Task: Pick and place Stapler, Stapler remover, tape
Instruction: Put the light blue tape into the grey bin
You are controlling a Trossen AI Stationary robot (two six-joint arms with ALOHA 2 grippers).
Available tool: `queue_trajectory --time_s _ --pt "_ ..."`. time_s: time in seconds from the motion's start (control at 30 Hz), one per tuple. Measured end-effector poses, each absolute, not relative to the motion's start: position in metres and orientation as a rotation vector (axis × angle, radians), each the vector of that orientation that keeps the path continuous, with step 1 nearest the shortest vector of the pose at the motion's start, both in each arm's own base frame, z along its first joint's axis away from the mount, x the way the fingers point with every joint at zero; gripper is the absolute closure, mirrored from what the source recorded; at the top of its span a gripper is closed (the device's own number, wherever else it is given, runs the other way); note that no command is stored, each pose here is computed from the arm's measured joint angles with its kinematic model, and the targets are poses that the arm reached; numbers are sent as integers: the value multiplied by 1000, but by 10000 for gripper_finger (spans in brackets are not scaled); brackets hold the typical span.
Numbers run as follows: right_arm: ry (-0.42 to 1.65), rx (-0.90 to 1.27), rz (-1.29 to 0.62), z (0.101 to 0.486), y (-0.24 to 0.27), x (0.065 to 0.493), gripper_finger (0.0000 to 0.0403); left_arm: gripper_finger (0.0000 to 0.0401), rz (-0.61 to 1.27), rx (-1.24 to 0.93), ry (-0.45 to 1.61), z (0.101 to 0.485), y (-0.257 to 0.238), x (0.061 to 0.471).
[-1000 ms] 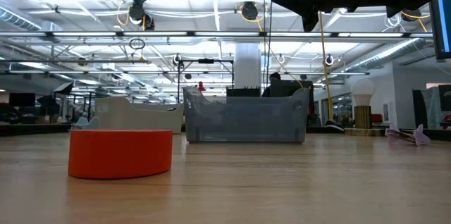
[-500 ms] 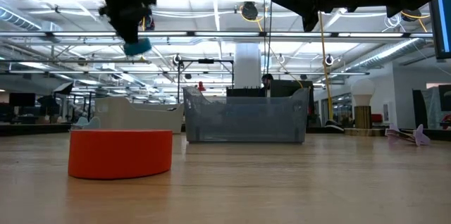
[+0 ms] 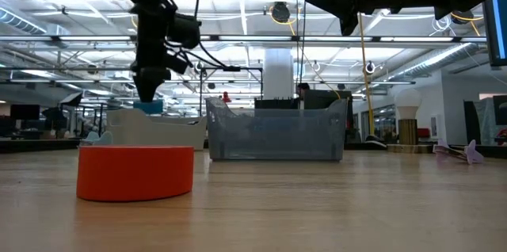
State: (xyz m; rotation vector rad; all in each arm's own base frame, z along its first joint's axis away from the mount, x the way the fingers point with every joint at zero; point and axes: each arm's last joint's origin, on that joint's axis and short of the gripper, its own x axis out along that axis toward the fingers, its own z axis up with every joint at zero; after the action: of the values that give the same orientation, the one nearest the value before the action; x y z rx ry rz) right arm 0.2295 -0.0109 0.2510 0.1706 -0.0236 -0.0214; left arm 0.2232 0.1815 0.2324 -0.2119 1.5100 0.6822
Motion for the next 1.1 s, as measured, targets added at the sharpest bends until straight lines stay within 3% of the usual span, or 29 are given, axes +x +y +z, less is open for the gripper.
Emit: queue_trajectory --time_s 0.67,1.1 --pt "-20 171 -22 251 -11 229 298 361 594 -235 1693 209 175 210" --pt "-20 171 -22 251 -11 229 298 342 589 -242 1672 195 173 209"
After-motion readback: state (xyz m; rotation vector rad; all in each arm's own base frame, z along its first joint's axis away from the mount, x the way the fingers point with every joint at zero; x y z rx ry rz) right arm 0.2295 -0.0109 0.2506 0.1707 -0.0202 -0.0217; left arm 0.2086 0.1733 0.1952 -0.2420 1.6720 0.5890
